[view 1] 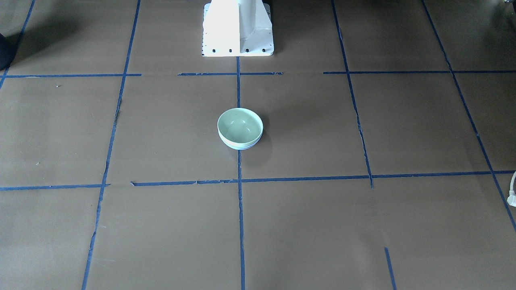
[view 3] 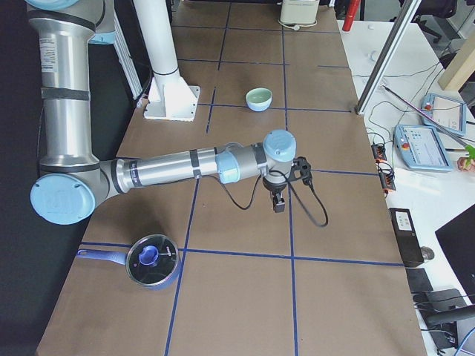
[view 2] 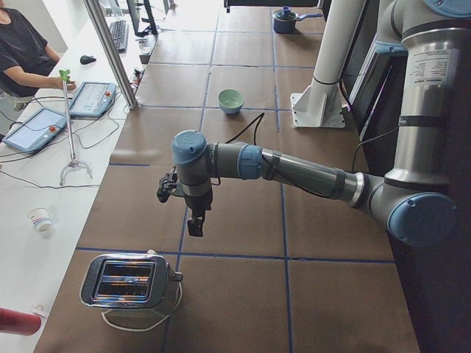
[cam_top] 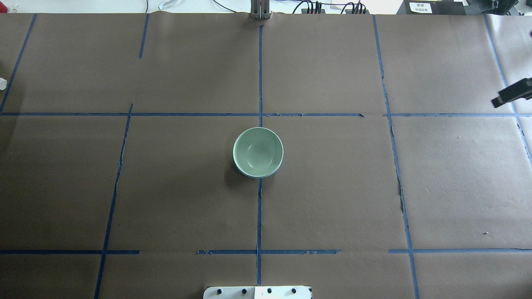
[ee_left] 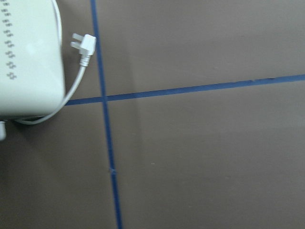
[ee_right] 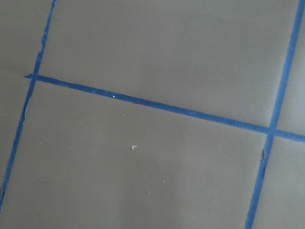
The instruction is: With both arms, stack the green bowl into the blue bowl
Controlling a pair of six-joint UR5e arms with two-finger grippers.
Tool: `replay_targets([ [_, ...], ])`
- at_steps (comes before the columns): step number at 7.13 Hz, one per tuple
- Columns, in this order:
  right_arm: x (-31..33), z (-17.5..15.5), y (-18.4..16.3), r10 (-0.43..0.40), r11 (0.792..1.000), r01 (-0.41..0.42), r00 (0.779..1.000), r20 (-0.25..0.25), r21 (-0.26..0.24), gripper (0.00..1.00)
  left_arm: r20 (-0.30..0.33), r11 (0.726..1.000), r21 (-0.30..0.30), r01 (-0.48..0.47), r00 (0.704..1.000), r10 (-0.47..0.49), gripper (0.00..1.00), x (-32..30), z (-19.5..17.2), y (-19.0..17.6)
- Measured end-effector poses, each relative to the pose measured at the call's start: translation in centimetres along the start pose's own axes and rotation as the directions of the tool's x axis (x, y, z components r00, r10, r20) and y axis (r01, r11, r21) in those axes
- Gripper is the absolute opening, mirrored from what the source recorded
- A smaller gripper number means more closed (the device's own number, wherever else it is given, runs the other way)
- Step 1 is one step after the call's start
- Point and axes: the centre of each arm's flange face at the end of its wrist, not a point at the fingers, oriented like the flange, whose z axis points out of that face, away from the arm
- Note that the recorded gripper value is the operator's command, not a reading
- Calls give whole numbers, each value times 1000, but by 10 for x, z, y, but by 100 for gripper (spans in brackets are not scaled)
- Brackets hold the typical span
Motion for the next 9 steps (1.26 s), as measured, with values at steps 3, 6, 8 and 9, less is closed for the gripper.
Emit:
replay_targets([
  [3,44,0,13,40,999,-40,999,-34,0,100,-86,999,-19,28,996,-30,100,-54,51,33],
  [6,56,2,21,62,998,-63,996,-69,-7,100,-85,1000,12,25,996,-24,100,-60,61,43],
  [8,74,-8,30,110,994,-110,992,-69,7,100,-84,999,10,41,996,-40,100,-61,61,42],
  [9,87,-8,38,141,990,-141,988,-69,7,100,-85,999,9,45,995,-44,100,-61,61,42],
])
